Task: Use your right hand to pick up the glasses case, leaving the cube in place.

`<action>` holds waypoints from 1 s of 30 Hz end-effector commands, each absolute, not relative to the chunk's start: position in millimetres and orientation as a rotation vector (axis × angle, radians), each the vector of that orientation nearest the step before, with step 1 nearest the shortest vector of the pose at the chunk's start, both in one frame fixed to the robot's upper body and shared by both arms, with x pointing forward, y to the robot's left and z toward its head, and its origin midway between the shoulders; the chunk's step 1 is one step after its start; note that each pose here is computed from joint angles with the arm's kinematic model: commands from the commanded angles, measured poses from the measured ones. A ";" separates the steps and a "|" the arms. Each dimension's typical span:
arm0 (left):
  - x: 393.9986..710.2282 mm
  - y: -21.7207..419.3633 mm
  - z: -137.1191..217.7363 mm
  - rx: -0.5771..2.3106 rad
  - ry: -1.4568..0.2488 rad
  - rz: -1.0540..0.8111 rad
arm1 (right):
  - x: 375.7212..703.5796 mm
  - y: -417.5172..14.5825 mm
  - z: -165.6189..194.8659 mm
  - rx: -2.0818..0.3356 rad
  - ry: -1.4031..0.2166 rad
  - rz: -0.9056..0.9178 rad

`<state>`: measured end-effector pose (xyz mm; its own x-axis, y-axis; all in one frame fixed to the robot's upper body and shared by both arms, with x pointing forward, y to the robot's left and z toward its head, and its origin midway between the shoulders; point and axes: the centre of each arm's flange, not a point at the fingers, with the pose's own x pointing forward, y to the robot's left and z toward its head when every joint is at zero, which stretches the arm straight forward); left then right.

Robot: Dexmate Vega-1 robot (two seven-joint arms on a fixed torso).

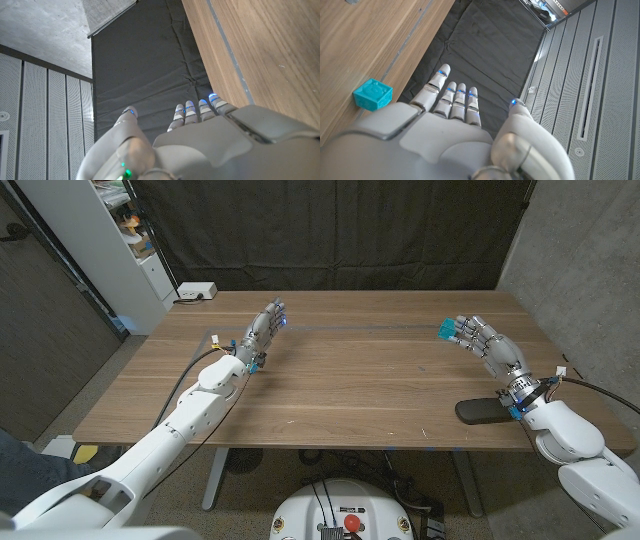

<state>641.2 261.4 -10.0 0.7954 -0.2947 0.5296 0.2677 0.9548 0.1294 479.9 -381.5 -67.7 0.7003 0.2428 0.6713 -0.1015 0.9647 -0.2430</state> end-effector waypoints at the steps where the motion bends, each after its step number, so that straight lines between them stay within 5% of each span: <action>1: 643.4 260.6 -7.6 0.059 -0.572 -0.311 | 471.6 -385.7 -72.1 -0.224 -0.764 0.180; 30: 640.2 262.2 -11.4 0.068 -0.551 -0.289 | 463.5 -403.0 -84.6 -0.297 -0.743 0.188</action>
